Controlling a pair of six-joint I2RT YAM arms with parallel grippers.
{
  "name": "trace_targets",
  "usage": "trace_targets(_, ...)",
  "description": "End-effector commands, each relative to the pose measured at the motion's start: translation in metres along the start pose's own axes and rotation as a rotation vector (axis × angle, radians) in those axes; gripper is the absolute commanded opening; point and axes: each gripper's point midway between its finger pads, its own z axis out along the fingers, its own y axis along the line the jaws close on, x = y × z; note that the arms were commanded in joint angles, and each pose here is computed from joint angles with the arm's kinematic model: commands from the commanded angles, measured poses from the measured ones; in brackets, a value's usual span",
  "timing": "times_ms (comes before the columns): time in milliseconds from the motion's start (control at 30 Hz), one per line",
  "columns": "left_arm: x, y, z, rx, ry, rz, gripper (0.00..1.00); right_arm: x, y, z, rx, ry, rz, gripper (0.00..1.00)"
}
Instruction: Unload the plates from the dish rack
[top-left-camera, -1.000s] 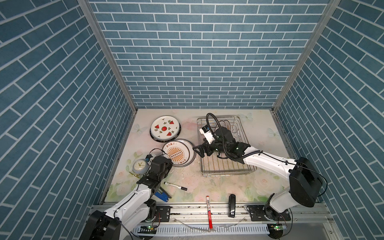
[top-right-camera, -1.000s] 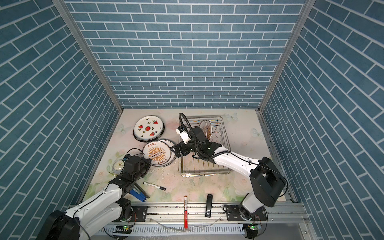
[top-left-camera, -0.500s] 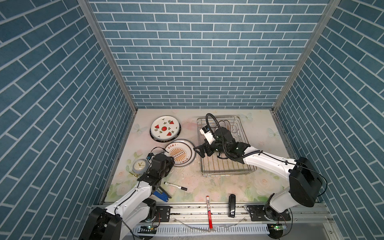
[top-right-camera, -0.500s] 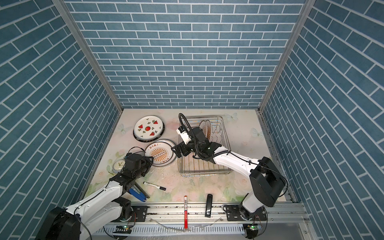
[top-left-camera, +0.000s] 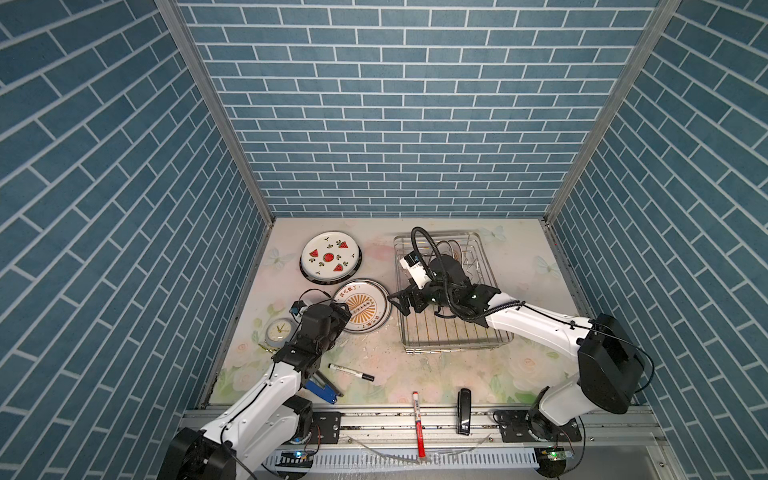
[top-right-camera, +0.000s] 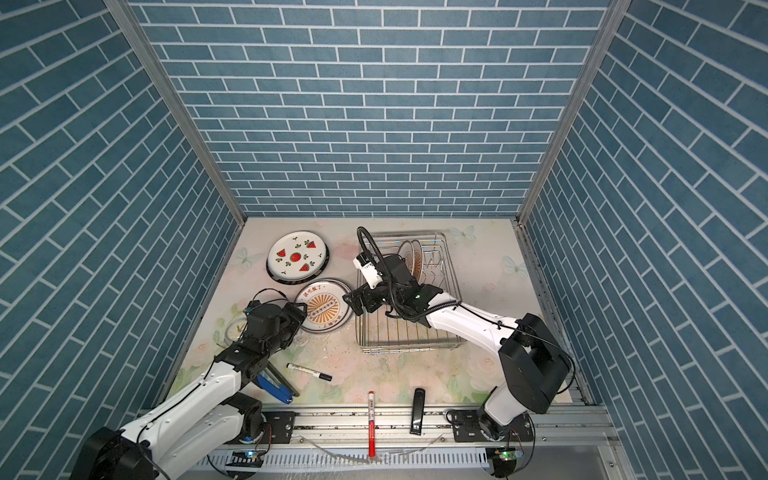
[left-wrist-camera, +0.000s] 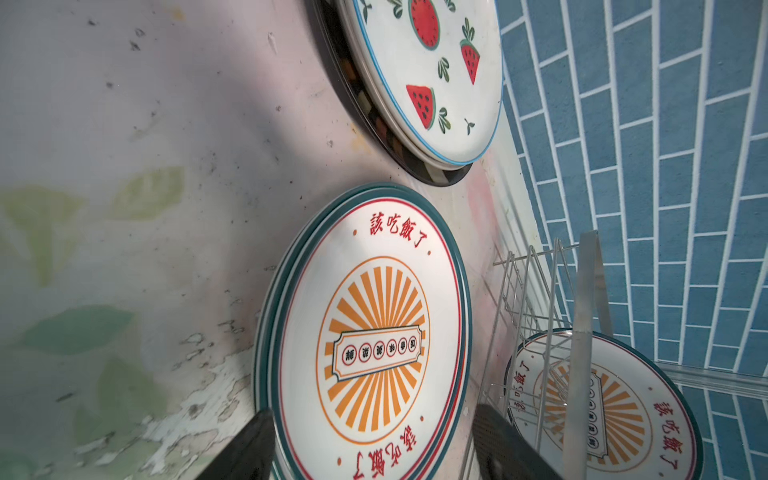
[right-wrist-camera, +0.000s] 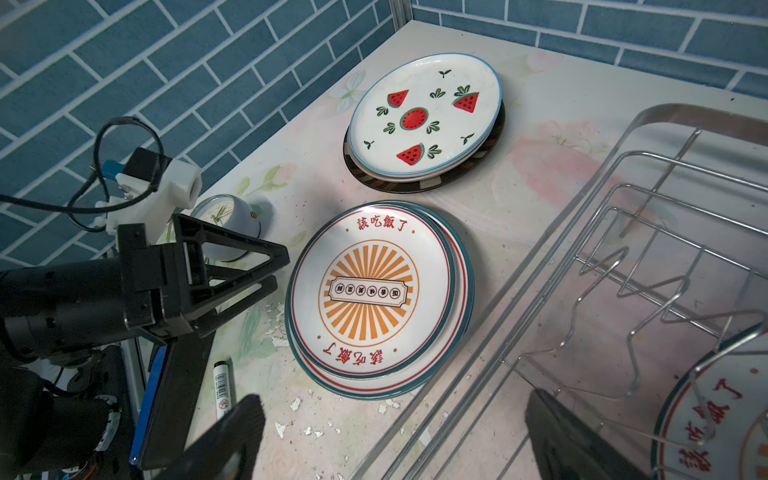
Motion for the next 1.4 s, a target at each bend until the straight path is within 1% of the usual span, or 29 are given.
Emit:
trace_targets(0,-0.005,0.002,-0.002,-0.032,-0.021,0.024,0.77,-0.018,0.003,-0.003,0.010,-0.039,-0.040,0.99)
trace_targets(100,-0.006,0.001,-0.002,-0.024,-0.028,0.022,0.78,-0.019,0.000,-0.006,0.029,-0.053,-0.036,0.99)
trace_targets(133,-0.007,-0.001,-0.003,-0.016,-0.033,0.022,0.80,-0.021,-0.001,-0.008,0.036,-0.065,-0.039,0.99)
trace_targets(167,-0.008,-0.003,-0.003,0.005,-0.039,0.026,0.84,-0.022,-0.002,-0.011,0.044,-0.076,-0.039,0.99)
trace_targets(200,-0.009,-0.009,-0.003,0.047,-0.046,0.037,0.93,-0.024,-0.002,-0.015,0.051,-0.094,-0.040,0.99)
trace_targets(233,-0.007,-0.019,-0.004,0.112,-0.045,0.058,1.00,-0.026,-0.003,-0.019,0.059,-0.112,-0.040,0.99)
trace_targets(267,-0.008,-0.034,-0.006,0.188,-0.048,0.095,1.00,-0.028,-0.004,-0.023,0.066,-0.129,-0.040,0.99)
trace_targets(300,-0.006,-0.052,-0.011,0.270,-0.041,0.168,1.00,-0.030,-0.004,-0.027,0.073,-0.145,-0.041,0.99)
trace_targets(333,-0.004,-0.068,-0.017,0.342,-0.031,0.209,1.00,-0.031,-0.005,-0.032,0.083,-0.160,-0.037,0.99)
trace_targets(433,0.004,-0.099,-0.034,0.495,-0.012,0.298,1.00,-0.037,-0.027,-0.050,0.218,-0.216,0.018,0.99)
trace_targets(533,0.017,-0.122,-0.048,0.613,0.002,0.381,1.00,-0.039,-0.048,-0.068,0.354,-0.250,0.070,0.99)
trace_targets(600,0.030,-0.133,-0.054,0.660,0.023,0.437,1.00,-0.040,-0.056,-0.077,0.403,-0.260,0.090,0.99)
trace_targets(700,0.047,-0.150,-0.063,0.746,0.043,0.507,1.00,-0.040,-0.059,-0.086,0.435,-0.259,0.072,0.99)
trace_targets(800,0.066,-0.167,-0.077,0.849,0.064,0.577,1.00,-0.039,-0.072,-0.097,0.514,-0.253,0.061,0.98)
trace_targets(833,0.074,-0.172,-0.079,0.862,0.078,0.614,1.00,-0.039,-0.079,-0.101,0.543,-0.248,0.069,0.96)
trace_targets(933,0.105,-0.185,-0.087,0.897,0.112,0.747,1.00,-0.038,-0.093,-0.108,0.600,-0.228,0.077,0.82)
trace_targets(1000,0.121,-0.191,-0.093,0.929,0.129,0.798,1.00,-0.040,-0.100,-0.111,0.625,-0.229,0.094,0.69)
trace_targets(1033,0.126,-0.194,-0.095,0.944,0.133,0.809,1.00,-0.040,-0.104,-0.112,0.639,-0.227,0.102,0.66)
trace_targets(1100,0.131,-0.198,-0.095,0.959,0.133,0.803,1.00,-0.040,-0.109,-0.113,0.668,-0.223,0.108,0.65)
trace_targets(1233,0.140,-0.198,-0.076,0.936,0.142,0.749,1.00,-0.041,-0.114,-0.108,0.686,-0.217,0.089,0.59)
trace_targets(1267,0.144,-0.199,-0.073,0.937,0.154,0.753,1.00,-0.041,-0.117,-0.108,0.699,-0.215,0.090,0.57)
trace_targets(1367,0.148,-0.200,-0.064,0.914,0.166,0.756,1.00,-0.042,-0.130,-0.107,0.752,-0.202,0.103,0.46)
